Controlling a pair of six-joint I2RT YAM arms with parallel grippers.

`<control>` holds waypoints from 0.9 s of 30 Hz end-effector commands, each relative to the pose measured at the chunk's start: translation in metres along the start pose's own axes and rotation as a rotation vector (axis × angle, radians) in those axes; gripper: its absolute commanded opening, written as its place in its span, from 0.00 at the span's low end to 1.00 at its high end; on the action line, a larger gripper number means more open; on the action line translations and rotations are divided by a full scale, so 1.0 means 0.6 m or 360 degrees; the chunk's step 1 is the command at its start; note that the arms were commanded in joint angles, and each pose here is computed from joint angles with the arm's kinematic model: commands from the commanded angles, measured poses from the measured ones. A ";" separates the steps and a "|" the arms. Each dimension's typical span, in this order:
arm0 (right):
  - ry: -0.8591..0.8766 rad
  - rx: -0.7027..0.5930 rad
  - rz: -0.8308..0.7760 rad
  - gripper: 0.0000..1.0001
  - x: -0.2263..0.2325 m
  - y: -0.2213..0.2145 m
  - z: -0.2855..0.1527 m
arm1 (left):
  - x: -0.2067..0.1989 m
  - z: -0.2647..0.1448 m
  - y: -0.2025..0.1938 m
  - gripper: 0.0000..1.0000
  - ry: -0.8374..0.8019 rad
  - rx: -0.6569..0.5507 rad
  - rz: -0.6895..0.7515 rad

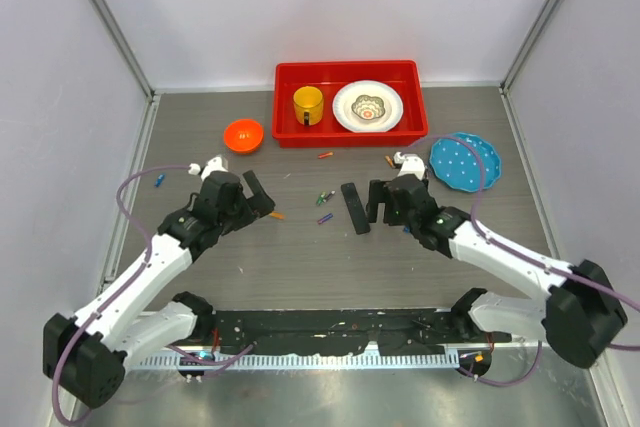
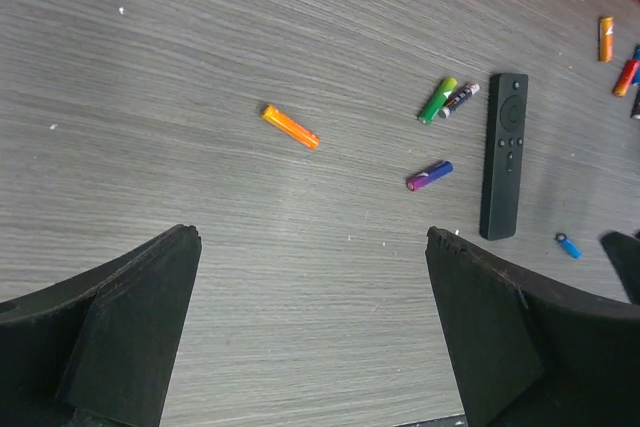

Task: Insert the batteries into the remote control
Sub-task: Pick up the remote control from the center of the board.

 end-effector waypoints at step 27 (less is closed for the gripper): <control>0.0008 0.0387 -0.0249 0.89 0.057 -0.039 0.152 | 0.016 -0.047 -0.041 1.00 -0.0321 0.0006 0.0006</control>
Point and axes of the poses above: each gripper's point midway between its finger pads, its own z axis out along the fingers, its own x axis along the line the jaws close on, y = z × x, the point moved 5 cm from there along -z, back along the fingers, and after that the axes turned 2 degrees about -z, right-handed, at the moved point
